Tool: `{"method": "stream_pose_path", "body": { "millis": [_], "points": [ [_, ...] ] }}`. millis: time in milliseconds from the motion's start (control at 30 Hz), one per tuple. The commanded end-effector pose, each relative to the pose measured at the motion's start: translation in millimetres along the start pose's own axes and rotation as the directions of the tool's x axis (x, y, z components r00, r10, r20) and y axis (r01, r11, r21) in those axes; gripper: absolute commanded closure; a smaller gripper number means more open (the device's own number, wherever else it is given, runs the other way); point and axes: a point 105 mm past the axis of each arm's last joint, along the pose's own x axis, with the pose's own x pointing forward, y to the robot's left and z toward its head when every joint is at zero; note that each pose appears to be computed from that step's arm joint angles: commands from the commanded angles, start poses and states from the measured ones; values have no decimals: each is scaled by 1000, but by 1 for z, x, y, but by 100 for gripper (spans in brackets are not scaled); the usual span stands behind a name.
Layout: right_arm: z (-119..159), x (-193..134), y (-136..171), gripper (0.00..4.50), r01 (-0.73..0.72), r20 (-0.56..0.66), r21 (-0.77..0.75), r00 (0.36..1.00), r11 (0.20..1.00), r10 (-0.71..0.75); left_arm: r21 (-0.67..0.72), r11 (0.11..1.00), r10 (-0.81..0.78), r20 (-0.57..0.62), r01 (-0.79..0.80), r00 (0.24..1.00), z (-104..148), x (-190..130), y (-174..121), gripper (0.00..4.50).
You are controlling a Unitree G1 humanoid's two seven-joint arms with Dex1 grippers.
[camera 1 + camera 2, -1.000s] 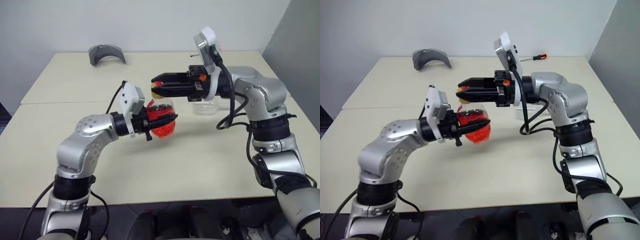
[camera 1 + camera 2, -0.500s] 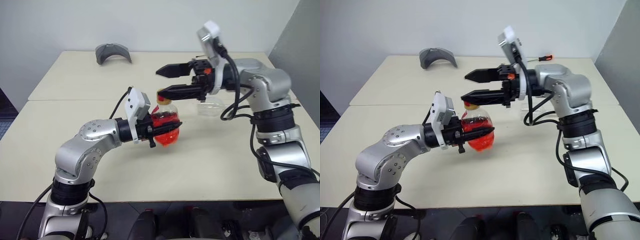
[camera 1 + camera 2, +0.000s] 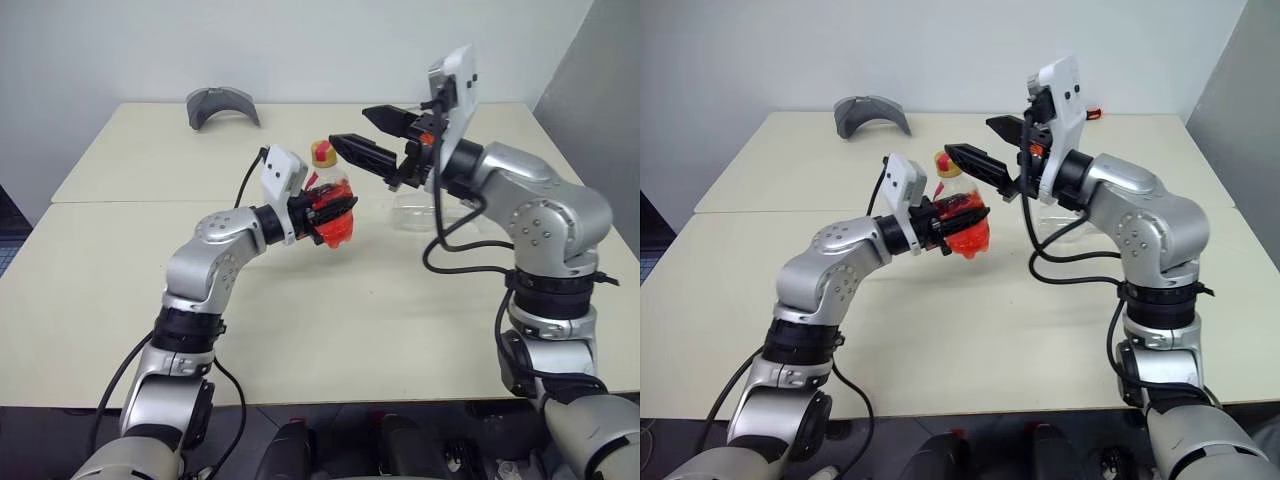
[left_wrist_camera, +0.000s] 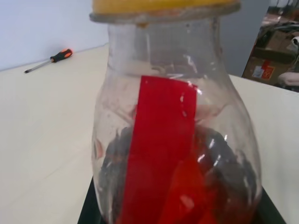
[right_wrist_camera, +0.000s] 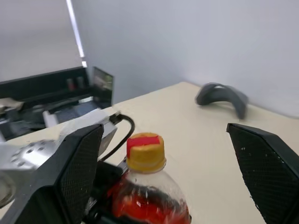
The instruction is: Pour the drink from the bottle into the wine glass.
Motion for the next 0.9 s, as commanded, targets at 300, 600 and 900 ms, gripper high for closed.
{"method": "stream_pose_path", "body": {
  "millis": [300, 600, 900],
  "points": [
    [6, 17, 6, 0, 35, 48, -33, 998, 999, -33, 111, 994, -23, 73, 15, 997, 26, 6, 12, 322],
    [-4, 28, -1, 0, 48, 11, -27, 999, 998, -47, 103, 995, -28, 83, 19, 996, 28, 6, 10, 322],
    [2, 33, -7, 0, 55, 37, -4, 998, 999, -54, 98, 995, -32, 79, 24, 996, 26, 3, 7, 322]
  ]
}}
